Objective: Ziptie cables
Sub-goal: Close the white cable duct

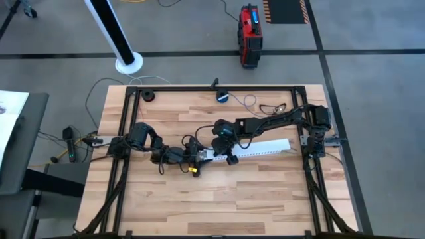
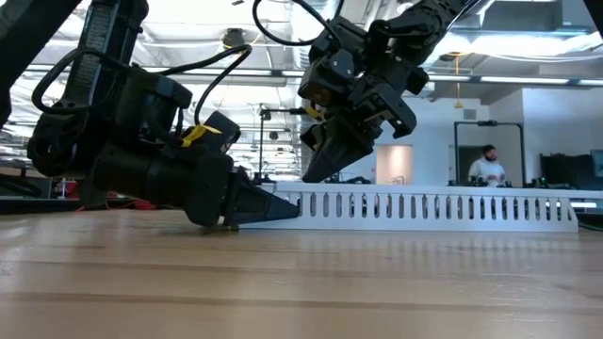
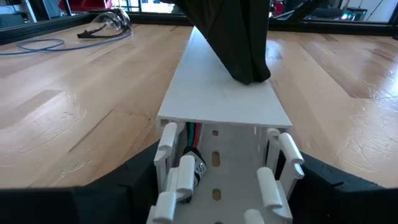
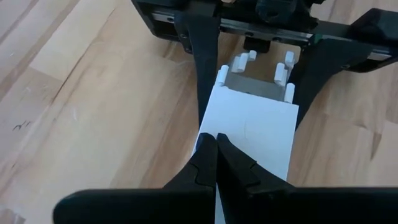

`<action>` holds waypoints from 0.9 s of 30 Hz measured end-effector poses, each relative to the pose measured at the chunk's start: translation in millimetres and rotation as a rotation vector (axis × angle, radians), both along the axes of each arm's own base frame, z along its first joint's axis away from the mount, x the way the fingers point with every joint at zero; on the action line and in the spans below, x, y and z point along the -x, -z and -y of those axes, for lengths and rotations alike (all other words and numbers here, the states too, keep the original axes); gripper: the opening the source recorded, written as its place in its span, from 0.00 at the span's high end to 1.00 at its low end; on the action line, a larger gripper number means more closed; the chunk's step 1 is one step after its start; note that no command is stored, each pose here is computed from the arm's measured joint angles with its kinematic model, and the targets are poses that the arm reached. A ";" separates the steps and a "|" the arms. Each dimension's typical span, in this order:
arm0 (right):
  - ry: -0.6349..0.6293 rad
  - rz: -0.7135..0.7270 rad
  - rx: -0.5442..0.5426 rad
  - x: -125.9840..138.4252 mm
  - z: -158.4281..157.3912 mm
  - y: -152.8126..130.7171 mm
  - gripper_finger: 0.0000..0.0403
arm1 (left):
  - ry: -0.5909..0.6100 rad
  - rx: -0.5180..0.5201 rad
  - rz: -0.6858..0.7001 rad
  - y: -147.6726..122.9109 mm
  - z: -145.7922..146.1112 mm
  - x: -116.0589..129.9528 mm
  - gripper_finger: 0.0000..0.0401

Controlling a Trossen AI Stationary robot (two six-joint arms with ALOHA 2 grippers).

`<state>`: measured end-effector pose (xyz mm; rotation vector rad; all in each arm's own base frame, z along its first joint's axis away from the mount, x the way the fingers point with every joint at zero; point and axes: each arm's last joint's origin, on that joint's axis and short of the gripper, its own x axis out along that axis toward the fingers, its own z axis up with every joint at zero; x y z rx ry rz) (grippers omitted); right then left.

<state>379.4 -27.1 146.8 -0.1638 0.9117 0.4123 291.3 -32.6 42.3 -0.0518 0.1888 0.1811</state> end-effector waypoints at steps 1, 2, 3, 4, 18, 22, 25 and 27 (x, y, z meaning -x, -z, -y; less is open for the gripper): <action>0.000 0.001 0.000 0.0 0.0 0.1 1.00 | 0.000 0.000 0.000 0.0 0.0 -0.1 0.41; -0.001 0.003 0.001 -0.2 -0.4 0.1 1.00 | 0.000 0.000 0.000 0.0 0.1 -0.4 0.41; 0.000 0.003 0.003 -0.2 -0.7 0.1 1.00 | 0.005 0.000 -0.001 0.0 0.3 -0.8 0.41; 0.000 0.001 0.004 0.0 -0.7 0.3 1.00 | 0.006 0.001 -0.001 0.0 0.4 -1.3 0.41; 0.003 -0.001 0.002 0.2 -0.8 0.5 1.00 | 0.011 0.001 -0.001 0.0 0.6 -1.4 0.43; 0.002 -0.001 0.002 0.2 -0.9 0.5 1.00 | 0.013 -0.003 0.000 -0.2 0.7 -1.5 0.43; 0.001 -0.001 0.002 0.2 -0.9 0.5 1.00 | 0.015 -0.004 0.000 -0.2 0.7 -1.5 0.43; -0.004 0.001 0.005 0.2 -0.9 0.5 1.00 | 0.016 -0.005 0.000 -0.3 0.7 -1.5 0.43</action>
